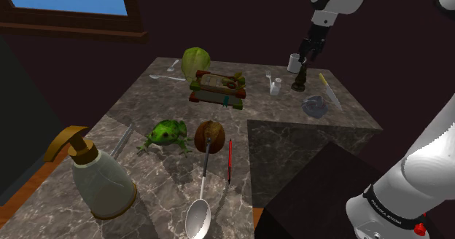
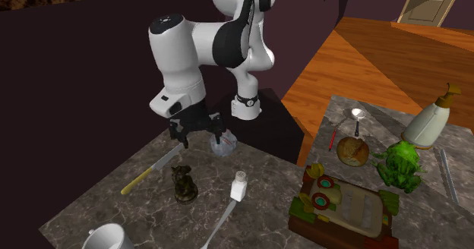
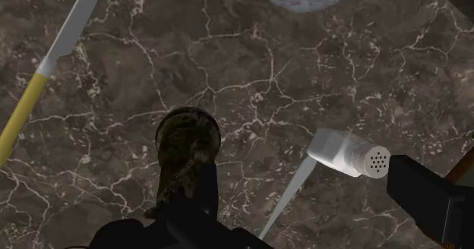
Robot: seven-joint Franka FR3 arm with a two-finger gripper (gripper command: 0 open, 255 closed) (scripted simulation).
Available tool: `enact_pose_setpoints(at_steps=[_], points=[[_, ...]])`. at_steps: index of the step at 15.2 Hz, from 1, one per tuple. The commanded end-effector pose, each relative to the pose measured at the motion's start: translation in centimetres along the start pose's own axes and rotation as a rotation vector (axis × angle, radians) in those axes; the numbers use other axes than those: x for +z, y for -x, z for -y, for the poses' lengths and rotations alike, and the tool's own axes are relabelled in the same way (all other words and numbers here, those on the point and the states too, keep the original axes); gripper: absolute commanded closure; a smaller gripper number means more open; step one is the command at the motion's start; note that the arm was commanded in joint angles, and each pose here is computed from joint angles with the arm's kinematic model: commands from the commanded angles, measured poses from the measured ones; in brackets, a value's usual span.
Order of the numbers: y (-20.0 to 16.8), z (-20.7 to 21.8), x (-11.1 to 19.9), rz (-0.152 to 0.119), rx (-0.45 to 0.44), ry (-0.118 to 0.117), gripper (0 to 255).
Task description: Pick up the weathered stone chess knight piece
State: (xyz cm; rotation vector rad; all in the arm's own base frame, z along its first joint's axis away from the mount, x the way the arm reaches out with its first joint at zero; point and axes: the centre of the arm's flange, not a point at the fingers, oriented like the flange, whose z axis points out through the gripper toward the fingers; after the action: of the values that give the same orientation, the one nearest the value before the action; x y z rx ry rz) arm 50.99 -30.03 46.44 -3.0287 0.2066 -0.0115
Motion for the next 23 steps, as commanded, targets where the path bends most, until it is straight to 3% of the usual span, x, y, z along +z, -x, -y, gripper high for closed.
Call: enact_pose_setpoints(at_steps=[1, 6, 16, 17, 23], points=[[-1.4, -2.2, 0.7, -0.001, 0.012, -0.003, 0], [-4.8, -7.7, 2.5, -0.003, 0.044, -0.011, 0], [-4.9, -8.2, 6.6, -0.003, 0.045, -0.011, 0], [-4.9, -8.2, 6.6, -0.003, 0.045, -0.012, 255], [-5.0, -8.2, 6.6, -0.003, 0.045, -0.012, 255]])
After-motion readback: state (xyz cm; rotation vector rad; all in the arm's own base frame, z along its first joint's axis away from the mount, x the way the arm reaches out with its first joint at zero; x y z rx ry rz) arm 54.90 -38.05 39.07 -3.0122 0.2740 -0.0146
